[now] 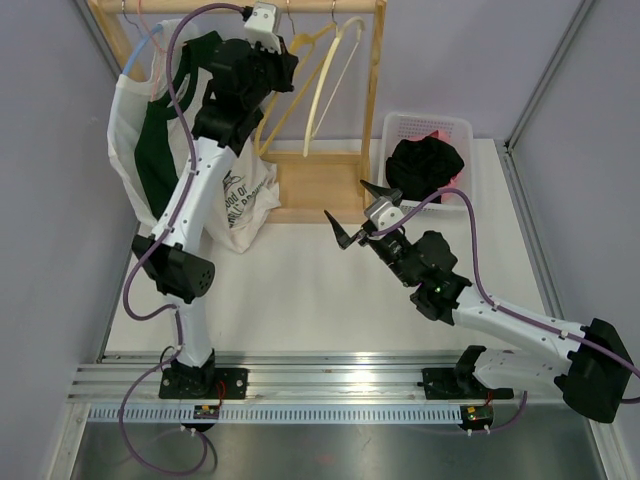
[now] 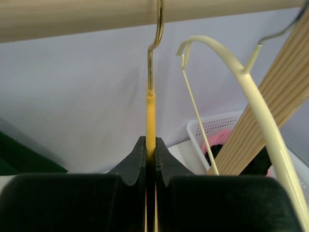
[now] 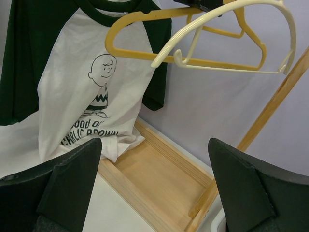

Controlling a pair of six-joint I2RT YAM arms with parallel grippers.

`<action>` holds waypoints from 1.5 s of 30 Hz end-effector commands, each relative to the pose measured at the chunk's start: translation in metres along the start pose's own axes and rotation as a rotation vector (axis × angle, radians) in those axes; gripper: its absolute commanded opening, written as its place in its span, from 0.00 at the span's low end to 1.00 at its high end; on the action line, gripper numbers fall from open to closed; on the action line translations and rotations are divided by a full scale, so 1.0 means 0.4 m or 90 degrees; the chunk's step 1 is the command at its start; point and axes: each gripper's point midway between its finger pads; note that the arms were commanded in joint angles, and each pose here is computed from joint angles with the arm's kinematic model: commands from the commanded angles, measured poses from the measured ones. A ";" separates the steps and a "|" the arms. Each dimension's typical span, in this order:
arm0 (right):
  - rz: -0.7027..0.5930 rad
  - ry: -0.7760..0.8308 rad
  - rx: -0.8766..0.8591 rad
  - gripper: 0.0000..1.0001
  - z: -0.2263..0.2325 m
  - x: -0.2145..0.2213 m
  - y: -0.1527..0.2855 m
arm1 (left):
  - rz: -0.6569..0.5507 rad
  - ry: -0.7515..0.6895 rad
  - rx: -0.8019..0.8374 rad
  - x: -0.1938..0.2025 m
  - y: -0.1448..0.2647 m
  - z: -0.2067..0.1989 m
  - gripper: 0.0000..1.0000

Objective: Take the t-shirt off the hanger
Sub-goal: Hang the hanger back to the clothesline with the left arm, then grab a hanger with a tshirt on it with the left arm

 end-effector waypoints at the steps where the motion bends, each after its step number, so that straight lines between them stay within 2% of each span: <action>1: -0.034 -0.011 0.008 0.99 -0.019 -0.048 0.001 | -0.068 -0.029 0.016 -0.098 0.012 -0.050 0.00; 7: -0.036 -0.010 0.009 0.99 -0.021 -0.051 0.008 | -0.062 -0.038 0.024 -0.086 0.010 -0.085 0.02; 9: -0.036 -0.009 0.009 0.99 -0.022 -0.051 0.010 | -0.061 -0.041 0.029 -0.087 0.014 -0.097 0.11; 15: -0.032 -0.009 0.010 1.00 -0.022 -0.047 0.010 | -0.066 -0.041 0.023 -0.106 0.050 -0.102 0.31; 16: -0.030 -0.008 0.012 0.99 -0.023 -0.045 0.009 | -0.069 -0.041 0.017 -0.113 0.058 -0.099 0.40; 19: -0.030 -0.010 0.014 0.99 -0.024 -0.047 0.005 | -0.075 -0.046 0.007 -0.139 0.093 -0.095 0.54; 23: -0.031 -0.014 0.013 1.00 -0.024 -0.051 0.005 | -0.075 -0.066 -0.013 -0.167 0.155 -0.081 0.64; 25: -0.033 -0.017 0.010 1.00 -0.023 -0.054 0.006 | -0.057 -0.081 -0.014 -0.142 0.176 -0.075 0.68; 30: -0.031 -0.020 0.006 1.00 -0.020 -0.054 0.006 | -0.065 -0.121 -0.035 -0.185 0.302 -0.053 0.80; 34: -0.032 -0.020 0.004 0.99 -0.020 -0.058 0.009 | -0.045 -0.145 -0.038 -0.175 0.371 -0.024 0.86; 40: -0.033 -0.023 0.001 0.99 -0.022 -0.063 0.019 | 0.010 -0.158 -0.086 -0.147 0.433 0.085 0.85; 41: -0.034 -0.024 0.001 0.99 -0.023 -0.066 0.021 | 0.012 -0.156 -0.112 -0.153 0.445 0.135 0.85; 45: -0.034 -0.026 -0.002 0.99 -0.021 -0.067 0.025 | 0.020 -0.147 -0.146 -0.159 0.461 0.219 0.77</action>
Point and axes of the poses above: each gripper's point midway between its finger pads, its own y axis back along the fingers, its own z axis along the line the jaws close on, x = y × z, and after that the axes turned 1 degree about y, right-handed
